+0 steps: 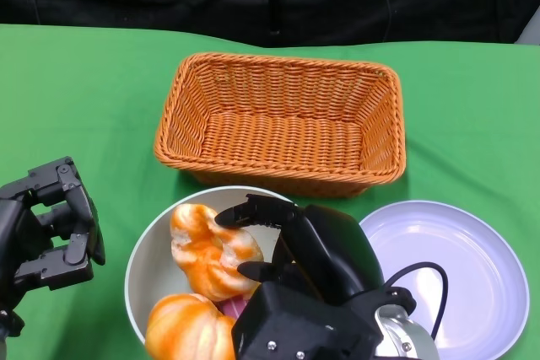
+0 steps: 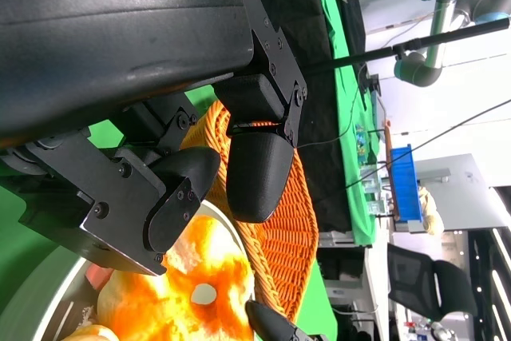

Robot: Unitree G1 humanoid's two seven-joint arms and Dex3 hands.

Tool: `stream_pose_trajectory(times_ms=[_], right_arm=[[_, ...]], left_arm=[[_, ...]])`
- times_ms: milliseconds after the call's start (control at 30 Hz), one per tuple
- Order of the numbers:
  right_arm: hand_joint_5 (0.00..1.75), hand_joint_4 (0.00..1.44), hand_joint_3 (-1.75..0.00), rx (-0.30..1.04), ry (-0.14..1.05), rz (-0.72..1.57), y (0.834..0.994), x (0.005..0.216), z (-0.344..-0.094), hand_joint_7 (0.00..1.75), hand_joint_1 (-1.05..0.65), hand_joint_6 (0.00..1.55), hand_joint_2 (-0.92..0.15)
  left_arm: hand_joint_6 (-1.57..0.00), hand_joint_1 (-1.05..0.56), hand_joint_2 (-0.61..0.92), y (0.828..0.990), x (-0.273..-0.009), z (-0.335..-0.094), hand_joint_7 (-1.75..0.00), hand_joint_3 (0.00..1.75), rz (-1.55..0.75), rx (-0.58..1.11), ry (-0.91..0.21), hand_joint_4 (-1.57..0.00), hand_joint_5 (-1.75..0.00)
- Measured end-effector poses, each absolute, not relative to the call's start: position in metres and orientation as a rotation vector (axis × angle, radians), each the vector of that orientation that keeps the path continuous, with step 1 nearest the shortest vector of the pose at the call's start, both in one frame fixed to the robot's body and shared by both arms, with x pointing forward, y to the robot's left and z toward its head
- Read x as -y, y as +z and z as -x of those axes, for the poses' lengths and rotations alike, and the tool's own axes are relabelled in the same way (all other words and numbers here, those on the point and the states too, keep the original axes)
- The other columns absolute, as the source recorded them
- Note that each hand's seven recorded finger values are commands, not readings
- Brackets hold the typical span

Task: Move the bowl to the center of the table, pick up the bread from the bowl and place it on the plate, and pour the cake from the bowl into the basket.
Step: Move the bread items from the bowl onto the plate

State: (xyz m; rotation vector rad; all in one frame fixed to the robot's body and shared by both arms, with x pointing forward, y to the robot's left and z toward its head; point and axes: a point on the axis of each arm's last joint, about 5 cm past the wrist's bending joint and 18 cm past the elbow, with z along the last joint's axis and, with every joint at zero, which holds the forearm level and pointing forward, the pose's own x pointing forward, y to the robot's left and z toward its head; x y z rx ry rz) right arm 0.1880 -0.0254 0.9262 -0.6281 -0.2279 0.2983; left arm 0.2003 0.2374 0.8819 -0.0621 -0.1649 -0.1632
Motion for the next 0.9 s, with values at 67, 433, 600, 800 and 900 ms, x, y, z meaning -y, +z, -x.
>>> stream_pose_trajectory(times_ms=[67, 433, 600, 800, 900], right_arm=[[0.75, 0.71, -0.01, 0.221, 0.303, 0.649, 0.9272, 0.0251, -0.1879, 0.24, -0.39, 0.76, -0.87], [0.29, 0.60, -0.01, 0.197, 0.325, 0.692, 0.9329, 0.0239, -0.1861, 0.00, -0.53, 0.64, -0.92], [0.17, 0.55, -0.08, 0.183, 0.337, 0.698, 0.9330, 0.0235, -0.1856, 0.00, -0.60, 0.55, -0.92], [0.14, 0.54, -0.11, 0.179, 0.352, 0.701, 0.9334, 0.0224, -0.1847, 0.00, -0.63, 0.51, -0.92], [0.12, 0.52, -0.11, 0.179, 0.352, 0.701, 0.9334, 0.0224, -0.1847, 0.00, -0.64, 0.49, -0.92]], left_arm=[[-0.83, 0.03, 0.46, 0.8819, -0.2374, -0.2003, -1.65, 1.37, 0.062, 0.165, -0.163, -0.95, -1.75], [-0.83, 0.03, 0.46, 0.8820, -0.2374, -0.2003, -1.66, 1.39, 0.060, 0.165, -0.164, -0.96, -1.75], [-0.83, 0.04, 0.46, 0.8820, -0.2374, -0.2003, -1.66, 1.40, 0.060, 0.165, -0.164, -0.96, -1.75], [-0.83, 0.04, 0.44, 0.8820, -0.2373, -0.2004, -1.66, 1.42, 0.060, 0.165, -0.164, -0.96, -1.75], [-0.83, 0.04, 0.44, 0.8822, -0.2371, -0.2004, -1.66, 1.42, 0.059, 0.166, -0.165, -0.96, -1.75]])
